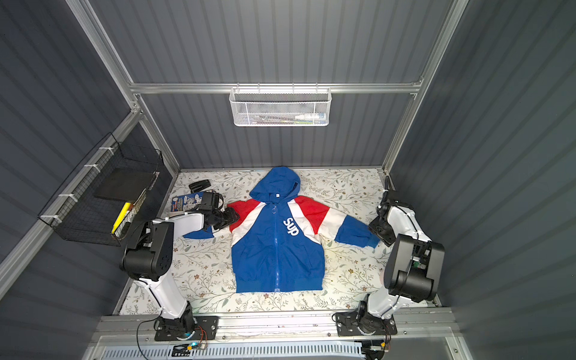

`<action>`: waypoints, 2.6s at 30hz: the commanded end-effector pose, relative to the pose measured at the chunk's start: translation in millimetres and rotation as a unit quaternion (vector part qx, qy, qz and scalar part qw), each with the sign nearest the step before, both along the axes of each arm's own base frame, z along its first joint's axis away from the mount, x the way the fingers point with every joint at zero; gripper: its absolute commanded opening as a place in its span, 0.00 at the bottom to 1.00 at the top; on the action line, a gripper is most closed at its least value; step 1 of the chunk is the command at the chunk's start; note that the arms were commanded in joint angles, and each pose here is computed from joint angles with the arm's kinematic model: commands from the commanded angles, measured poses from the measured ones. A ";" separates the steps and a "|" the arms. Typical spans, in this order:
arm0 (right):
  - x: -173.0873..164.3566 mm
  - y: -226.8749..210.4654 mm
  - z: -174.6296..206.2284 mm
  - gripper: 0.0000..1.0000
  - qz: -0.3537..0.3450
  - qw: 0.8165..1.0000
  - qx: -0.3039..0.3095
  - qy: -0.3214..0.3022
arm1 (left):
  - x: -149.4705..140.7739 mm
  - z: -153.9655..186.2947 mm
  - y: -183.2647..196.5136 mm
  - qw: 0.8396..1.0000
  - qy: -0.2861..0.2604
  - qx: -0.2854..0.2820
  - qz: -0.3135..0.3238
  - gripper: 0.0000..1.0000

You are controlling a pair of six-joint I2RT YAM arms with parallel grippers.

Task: Unzip the jacket
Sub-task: Flatten out the jacket at the center of the board.

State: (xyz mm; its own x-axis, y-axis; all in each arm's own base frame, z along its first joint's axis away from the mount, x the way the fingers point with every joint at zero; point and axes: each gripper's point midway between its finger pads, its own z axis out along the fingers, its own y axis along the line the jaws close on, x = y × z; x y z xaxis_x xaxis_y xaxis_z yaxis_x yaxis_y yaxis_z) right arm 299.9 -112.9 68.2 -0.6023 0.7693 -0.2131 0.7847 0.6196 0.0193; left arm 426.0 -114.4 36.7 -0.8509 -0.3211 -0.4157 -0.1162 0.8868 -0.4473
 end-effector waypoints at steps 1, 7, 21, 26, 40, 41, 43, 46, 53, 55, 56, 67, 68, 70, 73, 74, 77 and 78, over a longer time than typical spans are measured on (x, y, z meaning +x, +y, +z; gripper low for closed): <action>11.3 3.2 -7.1 0.64 0.007 0.999 0.034 -0.009 | -8.0 -5.8 13.5 0.999 0.019 0.032 0.000 0.53; 15.7 -2.3 -21.7 0.62 0.004 0.999 0.048 0.002 | -8.0 -3.2 10.1 0.999 0.016 0.026 -0.011 0.53; 30.7 7.9 -44.0 0.33 -0.019 0.989 0.139 -0.039 | -7.9 -6.3 7.1 1.000 0.017 0.018 -0.015 0.53; 27.7 1.0 -43.9 0.13 -0.036 0.989 0.136 -0.053 | -6.3 -8.2 6.0 1.000 0.019 0.016 -0.017 0.53; 2.1 -40.4 -24.0 0.00 -0.063 0.998 0.015 -0.018 | -6.7 -12.3 1.8 0.999 0.024 0.013 -0.029 0.53; -0.4 -43.5 -23.3 0.00 -0.065 0.998 0.006 -0.010 | -6.9 -11.9 1.9 0.999 0.022 0.012 -0.030 0.53; -3.5 -48.7 -22.0 0.00 -0.066 0.998 -0.009 0.002 | -7.2 -10.7 0.0 0.999 0.020 0.010 -0.035 0.54; -3.0 -50.9 -24.1 0.00 -0.056 0.998 -0.013 0.010 | -8.6 -7.0 -10.5 0.998 0.011 -0.014 -0.060 0.58; 23.8 -45.0 -7.3 0.47 -0.022 1.000 -0.019 -0.011 | 5.9 41.1 -30.7 0.994 -0.044 -0.034 -0.089 0.83; 22.2 -51.8 10.5 0.61 -0.021 0.998 -0.062 0.000 | 13.3 56.2 -27.1 0.994 -0.060 -0.021 -0.084 0.85; 22.2 -53.0 20.7 0.64 -0.015 0.996 -0.088 0.004 | 16.0 63.3 -26.3 0.994 -0.068 -0.017 -0.084 0.85; 91.6 129.2 88.1 0.62 0.234 0.949 -0.042 -0.209 | 10.0 91.5 -110.5 0.971 -0.119 -0.035 -0.202 0.82; 95.6 156.4 89.2 0.61 0.252 0.940 0.007 -0.231 | 9.5 89.7 -119.4 0.970 -0.117 -0.044 -0.209 0.80; 105.1 202.8 92.8 0.59 0.282 0.918 0.084 -0.268 | 9.2 85.8 -133.3 0.967 -0.114 -0.061 -0.218 0.77; 113.0 255.8 93.5 0.55 0.328 0.894 0.135 -0.275 | 12.4 79.0 -144.0 0.966 -0.106 -0.081 -0.220 0.70; 115.8 266.9 91.1 0.52 0.338 0.892 0.139 -0.268 | 15.4 77.2 -145.3 0.967 -0.103 -0.084 -0.217 0.69; 129.0 300.4 90.5 0.49 0.364 0.877 0.166 -0.267 | 24.0 74.9 -148.6 0.967 -0.105 -0.086 -0.214 0.64; 133.0 312.0 92.1 0.47 0.374 0.870 0.179 -0.268 | 27.6 74.0 -149.1 0.968 -0.106 -0.084 -0.213 0.62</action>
State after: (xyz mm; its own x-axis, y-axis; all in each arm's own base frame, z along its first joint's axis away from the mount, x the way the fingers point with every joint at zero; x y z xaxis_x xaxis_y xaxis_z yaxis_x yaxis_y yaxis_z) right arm 416.7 162.5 137.5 -0.8479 0.2966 -0.4394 0.0769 0.8889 0.4516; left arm 437.0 -257.1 92.9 -0.8454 -0.0119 -0.5340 0.3324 0.7709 -0.5433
